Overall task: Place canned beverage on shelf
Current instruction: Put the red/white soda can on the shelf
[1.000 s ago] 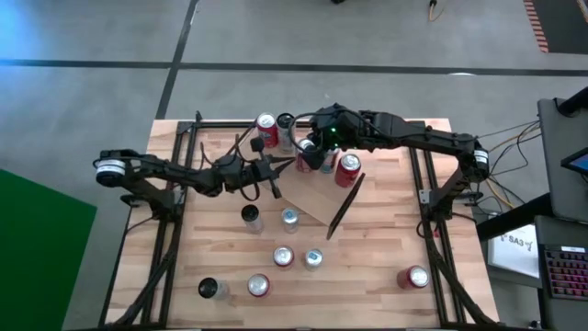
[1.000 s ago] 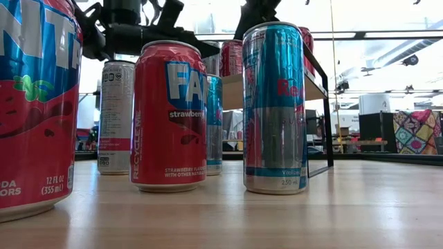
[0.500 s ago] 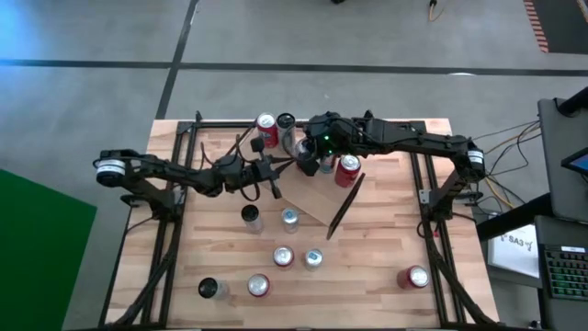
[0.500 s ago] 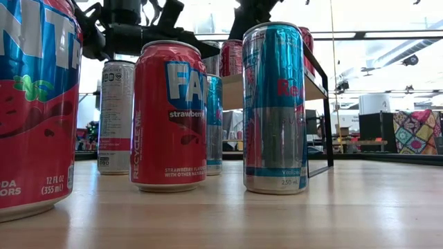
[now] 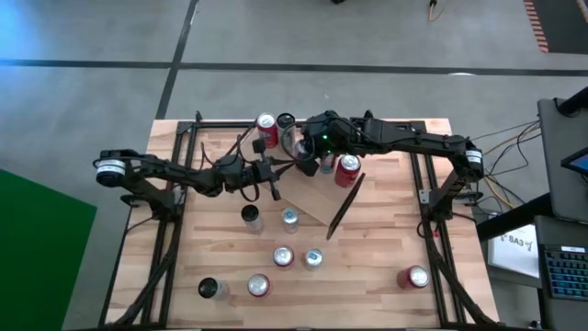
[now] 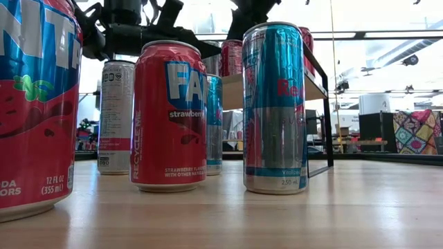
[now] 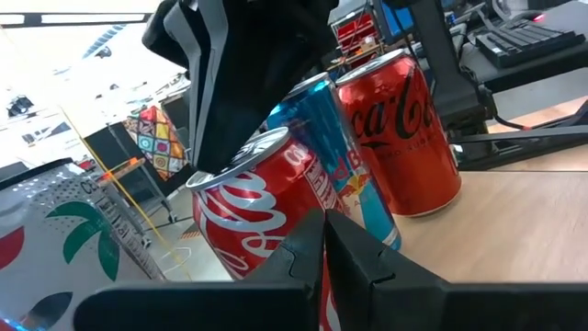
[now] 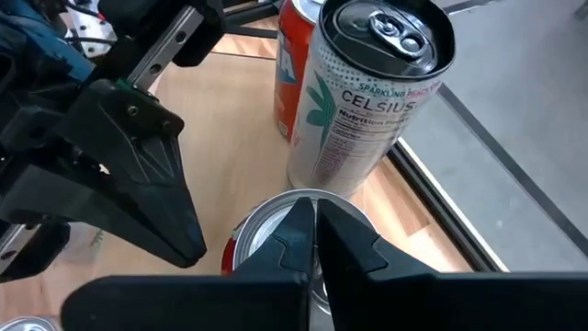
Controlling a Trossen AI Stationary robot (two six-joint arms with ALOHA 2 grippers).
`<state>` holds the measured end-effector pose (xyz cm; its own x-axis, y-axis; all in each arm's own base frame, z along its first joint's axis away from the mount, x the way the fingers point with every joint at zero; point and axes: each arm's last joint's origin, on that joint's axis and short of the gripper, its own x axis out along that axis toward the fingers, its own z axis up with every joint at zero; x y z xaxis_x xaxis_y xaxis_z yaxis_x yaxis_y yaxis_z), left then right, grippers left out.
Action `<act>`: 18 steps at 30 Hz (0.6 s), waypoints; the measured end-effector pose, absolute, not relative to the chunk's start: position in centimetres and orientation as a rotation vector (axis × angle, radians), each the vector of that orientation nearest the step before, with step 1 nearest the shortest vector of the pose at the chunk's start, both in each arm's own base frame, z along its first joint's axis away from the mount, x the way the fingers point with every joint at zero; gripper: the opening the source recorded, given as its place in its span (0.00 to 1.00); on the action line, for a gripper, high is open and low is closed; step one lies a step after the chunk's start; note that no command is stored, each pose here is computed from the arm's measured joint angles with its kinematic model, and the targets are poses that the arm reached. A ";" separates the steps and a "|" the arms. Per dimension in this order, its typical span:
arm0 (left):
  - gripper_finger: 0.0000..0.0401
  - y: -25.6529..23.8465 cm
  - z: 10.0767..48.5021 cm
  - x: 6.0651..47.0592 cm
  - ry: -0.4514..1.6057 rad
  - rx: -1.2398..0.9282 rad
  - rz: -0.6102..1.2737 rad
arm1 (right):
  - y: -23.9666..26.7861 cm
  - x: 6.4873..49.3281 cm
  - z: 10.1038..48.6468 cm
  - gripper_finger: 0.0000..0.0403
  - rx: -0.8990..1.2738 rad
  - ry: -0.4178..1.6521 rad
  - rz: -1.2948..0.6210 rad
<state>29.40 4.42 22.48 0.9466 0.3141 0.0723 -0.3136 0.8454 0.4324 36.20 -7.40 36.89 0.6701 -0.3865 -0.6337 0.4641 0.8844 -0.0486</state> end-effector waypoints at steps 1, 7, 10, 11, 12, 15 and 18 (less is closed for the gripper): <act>0.00 4.4 22.5 29.4 0.003 0.456 0.332 | -7.4 36.1 37.0 0.02 0.120 0.683 -0.481; 0.00 4.5 22.4 29.4 0.009 0.461 0.341 | -7.2 35.3 38.6 0.02 0.137 0.645 -0.481; 0.00 4.5 22.5 29.3 0.016 0.463 0.371 | -6.9 35.1 39.2 0.02 0.179 0.655 -0.457; 0.00 4.6 22.5 29.3 0.023 0.467 0.386 | -6.8 35.0 39.3 0.02 0.194 0.661 -0.452; 0.00 4.6 22.6 29.2 0.029 0.469 0.391 | -6.8 34.9 39.3 0.02 0.208 0.670 -0.451; 0.00 4.6 22.7 29.1 0.037 0.470 0.390 | -6.7 34.6 39.2 0.02 0.246 0.702 -0.465; 0.00 4.6 22.7 29.1 0.044 0.471 0.388 | -6.5 34.4 39.0 0.02 0.262 0.727 -0.475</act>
<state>29.09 4.56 22.66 0.9261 0.3743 0.0476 -0.3543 0.8193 0.4507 34.38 -6.55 39.02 0.6478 -0.3235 -0.6897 0.5015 0.8626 0.0665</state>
